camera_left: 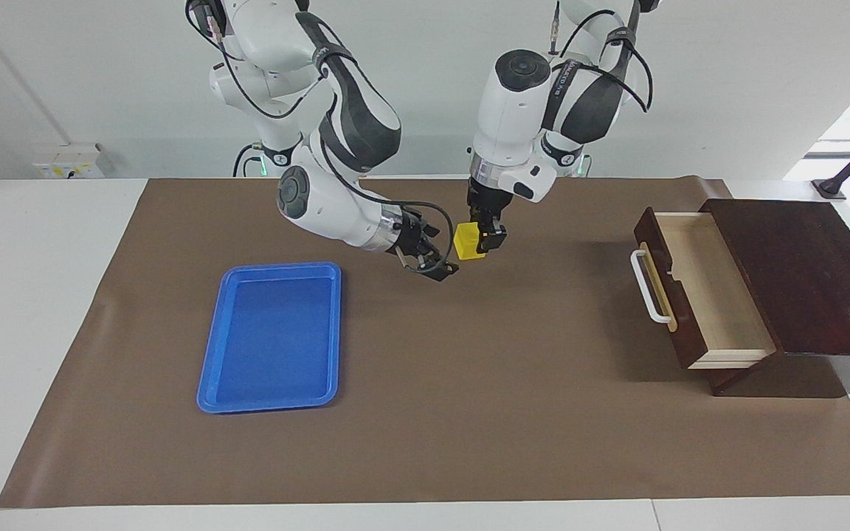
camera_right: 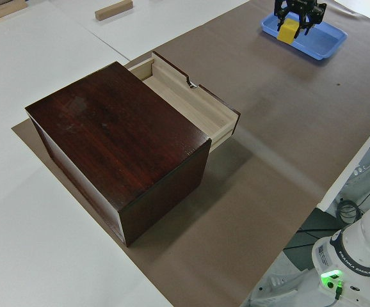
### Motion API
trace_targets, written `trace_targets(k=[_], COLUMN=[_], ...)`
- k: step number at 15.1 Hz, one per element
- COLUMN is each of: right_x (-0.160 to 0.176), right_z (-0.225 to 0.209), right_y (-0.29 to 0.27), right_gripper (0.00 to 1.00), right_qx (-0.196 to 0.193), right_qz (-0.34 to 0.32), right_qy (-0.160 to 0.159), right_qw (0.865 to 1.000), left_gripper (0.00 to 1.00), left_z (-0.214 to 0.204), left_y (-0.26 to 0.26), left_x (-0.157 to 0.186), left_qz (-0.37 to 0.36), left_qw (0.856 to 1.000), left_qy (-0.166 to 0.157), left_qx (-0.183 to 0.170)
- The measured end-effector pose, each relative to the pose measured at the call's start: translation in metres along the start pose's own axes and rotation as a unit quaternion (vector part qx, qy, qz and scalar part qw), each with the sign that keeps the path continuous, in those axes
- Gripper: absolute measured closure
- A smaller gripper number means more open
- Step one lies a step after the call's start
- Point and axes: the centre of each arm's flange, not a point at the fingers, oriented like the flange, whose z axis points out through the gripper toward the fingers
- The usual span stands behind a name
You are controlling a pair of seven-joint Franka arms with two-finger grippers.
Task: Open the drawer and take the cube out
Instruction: 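Move the right gripper toward the cube held by the left gripper, then close the right gripper on the cube and open the left gripper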
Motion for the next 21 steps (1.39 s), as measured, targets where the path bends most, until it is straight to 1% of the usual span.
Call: trace_targets(k=[3,6,8,10,17,21], right_x=[-0.012,-0.008,-0.008,-0.009,-0.027,-0.026], right_z=[0.008,0.004,0.003,0.006,0.030,0.030], right_y=[-0.001,-0.004,-0.006,-0.005,0.000,0.000], right_gripper=[0.00,0.00,0.00,0.00,0.00,0.00], right_qx=[0.012,0.024,0.030,0.029,0.018,0.018], right_qz=[0.028,0.050,0.061,0.063,0.049,0.050], right_qy=[0.004,0.005,-0.002,-0.007,-0.005,-0.005], right_qw=[1.000,0.998,0.998,0.998,0.999,0.999], left_gripper=[0.45,0.45,0.45,0.45,0.45,0.45], left_z=[0.002,0.005,0.007,0.007,0.008,0.008], left_y=[0.000,0.000,-0.001,-0.001,-0.001,-0.001], left_x=[0.000,0.000,0.000,0.000,0.000,0.000], left_qz=[0.000,0.000,0.000,0.000,0.000,0.000], left_qw=[1.000,1.000,1.000,1.000,1.000,1.000], left_qy=[-0.001,-0.001,0.000,0.000,0.000,0.000], left_qx=[-0.001,-0.001,0.000,0.000,0.000,0.000])
